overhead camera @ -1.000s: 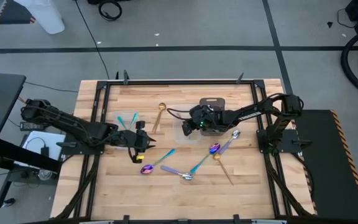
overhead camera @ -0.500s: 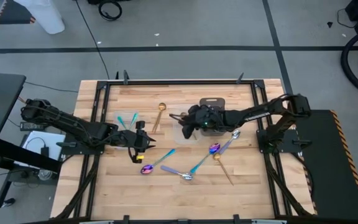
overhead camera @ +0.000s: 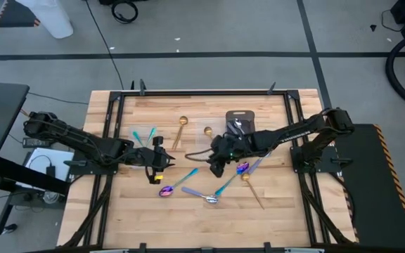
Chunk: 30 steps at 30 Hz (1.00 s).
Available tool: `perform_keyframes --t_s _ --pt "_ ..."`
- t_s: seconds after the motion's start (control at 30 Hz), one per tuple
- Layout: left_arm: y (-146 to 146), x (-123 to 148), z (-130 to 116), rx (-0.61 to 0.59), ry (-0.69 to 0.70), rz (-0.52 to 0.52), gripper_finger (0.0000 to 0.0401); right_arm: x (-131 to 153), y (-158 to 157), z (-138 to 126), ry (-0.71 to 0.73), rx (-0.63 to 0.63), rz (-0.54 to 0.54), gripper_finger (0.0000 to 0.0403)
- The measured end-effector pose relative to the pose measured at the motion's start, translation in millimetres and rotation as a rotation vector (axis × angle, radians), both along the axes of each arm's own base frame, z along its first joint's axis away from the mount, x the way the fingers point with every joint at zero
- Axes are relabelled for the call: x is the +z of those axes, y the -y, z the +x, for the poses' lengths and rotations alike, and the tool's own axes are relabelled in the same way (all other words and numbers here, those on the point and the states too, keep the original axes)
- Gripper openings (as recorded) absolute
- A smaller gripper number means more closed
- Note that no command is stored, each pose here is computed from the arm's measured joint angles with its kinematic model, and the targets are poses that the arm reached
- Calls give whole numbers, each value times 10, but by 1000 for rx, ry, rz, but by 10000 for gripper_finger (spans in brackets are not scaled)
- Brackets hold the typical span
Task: Sort silverware by color (type)
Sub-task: Put the gold spoon into the right transparent bin
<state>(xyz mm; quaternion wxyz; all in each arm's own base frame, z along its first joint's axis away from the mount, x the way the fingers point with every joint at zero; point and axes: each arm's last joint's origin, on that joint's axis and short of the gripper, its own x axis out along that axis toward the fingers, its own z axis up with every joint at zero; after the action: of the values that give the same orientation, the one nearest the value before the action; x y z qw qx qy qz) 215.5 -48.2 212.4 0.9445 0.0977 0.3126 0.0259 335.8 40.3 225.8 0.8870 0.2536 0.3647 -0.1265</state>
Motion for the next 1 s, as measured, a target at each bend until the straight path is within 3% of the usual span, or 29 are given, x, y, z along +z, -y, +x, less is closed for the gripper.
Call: perform_keyframes --t_s 0.4,0.73,1.0 --pt "-2 0 1 3 0 1 105 -201 -280 -414 -479 -201 152 126" --pt "-3 -1 0 2 -1 3 105 -329 -596 -569 -606 -365 227 126" --pt "-2 1 1 2 1 3 105 -553 -786 -635 -719 -415 175 126"
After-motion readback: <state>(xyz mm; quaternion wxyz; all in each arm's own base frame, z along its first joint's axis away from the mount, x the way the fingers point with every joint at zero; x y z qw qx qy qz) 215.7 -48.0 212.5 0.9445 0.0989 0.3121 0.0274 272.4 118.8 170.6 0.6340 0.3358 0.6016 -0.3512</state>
